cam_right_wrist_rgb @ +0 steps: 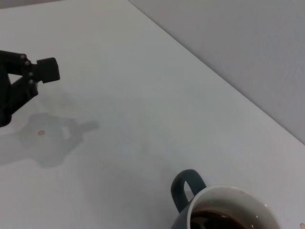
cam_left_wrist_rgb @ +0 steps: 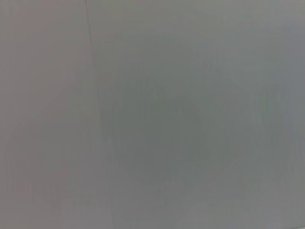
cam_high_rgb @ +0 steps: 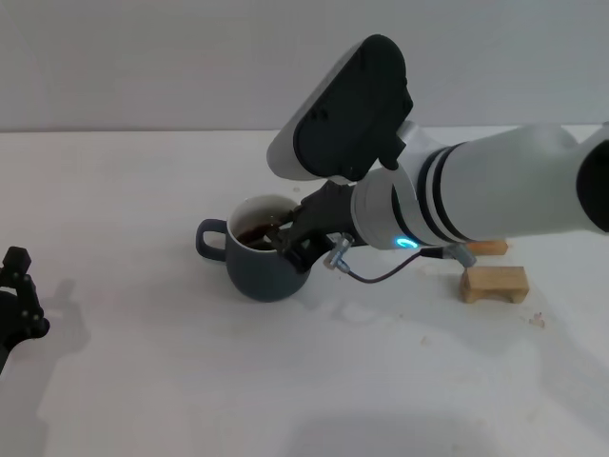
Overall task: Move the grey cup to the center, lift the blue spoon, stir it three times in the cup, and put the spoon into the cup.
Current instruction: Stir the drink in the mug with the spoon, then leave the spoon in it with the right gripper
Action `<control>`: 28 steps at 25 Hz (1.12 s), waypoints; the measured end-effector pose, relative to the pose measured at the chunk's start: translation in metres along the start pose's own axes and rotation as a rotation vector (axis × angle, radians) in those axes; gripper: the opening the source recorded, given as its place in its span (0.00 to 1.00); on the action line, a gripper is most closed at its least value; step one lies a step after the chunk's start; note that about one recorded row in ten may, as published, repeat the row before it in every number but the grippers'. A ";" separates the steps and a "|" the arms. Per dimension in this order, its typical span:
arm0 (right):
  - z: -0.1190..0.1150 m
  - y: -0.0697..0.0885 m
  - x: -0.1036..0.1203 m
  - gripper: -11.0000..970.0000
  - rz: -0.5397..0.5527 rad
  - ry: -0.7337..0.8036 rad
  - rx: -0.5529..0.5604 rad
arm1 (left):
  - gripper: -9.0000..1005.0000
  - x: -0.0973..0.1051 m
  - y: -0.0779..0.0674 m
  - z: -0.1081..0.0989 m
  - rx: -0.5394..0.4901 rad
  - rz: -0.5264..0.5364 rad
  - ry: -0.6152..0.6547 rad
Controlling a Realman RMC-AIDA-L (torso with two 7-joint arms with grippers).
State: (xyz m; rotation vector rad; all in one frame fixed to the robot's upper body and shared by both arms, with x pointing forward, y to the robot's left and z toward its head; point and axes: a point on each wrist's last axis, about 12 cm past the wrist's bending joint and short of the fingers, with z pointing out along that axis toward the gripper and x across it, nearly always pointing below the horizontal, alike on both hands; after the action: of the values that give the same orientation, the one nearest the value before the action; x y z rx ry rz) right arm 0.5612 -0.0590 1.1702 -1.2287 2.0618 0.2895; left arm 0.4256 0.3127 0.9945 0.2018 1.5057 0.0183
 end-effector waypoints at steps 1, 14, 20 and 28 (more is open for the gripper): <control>0.001 -0.002 0.000 0.17 0.002 0.002 0.005 | 0.01 0.000 0.000 0.000 0.000 0.000 0.000; -0.001 -0.016 0.015 0.18 0.051 0.030 0.035 | 0.01 0.001 -0.003 0.000 0.014 -0.003 0.006; -0.005 -0.005 0.015 0.18 0.038 0.030 0.005 | 0.01 0.001 -0.003 0.000 0.015 -0.003 0.007; 0.000 0.000 0.003 0.19 0.002 -0.012 0.005 | 0.01 0.000 -0.003 0.000 0.016 -0.003 0.002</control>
State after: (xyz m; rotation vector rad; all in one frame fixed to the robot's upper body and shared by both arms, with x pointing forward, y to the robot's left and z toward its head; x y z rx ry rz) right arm 0.5603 -0.0615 1.1682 -1.2193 2.0521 0.2922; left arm 0.4250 0.3095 0.9937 0.2123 1.5089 0.0046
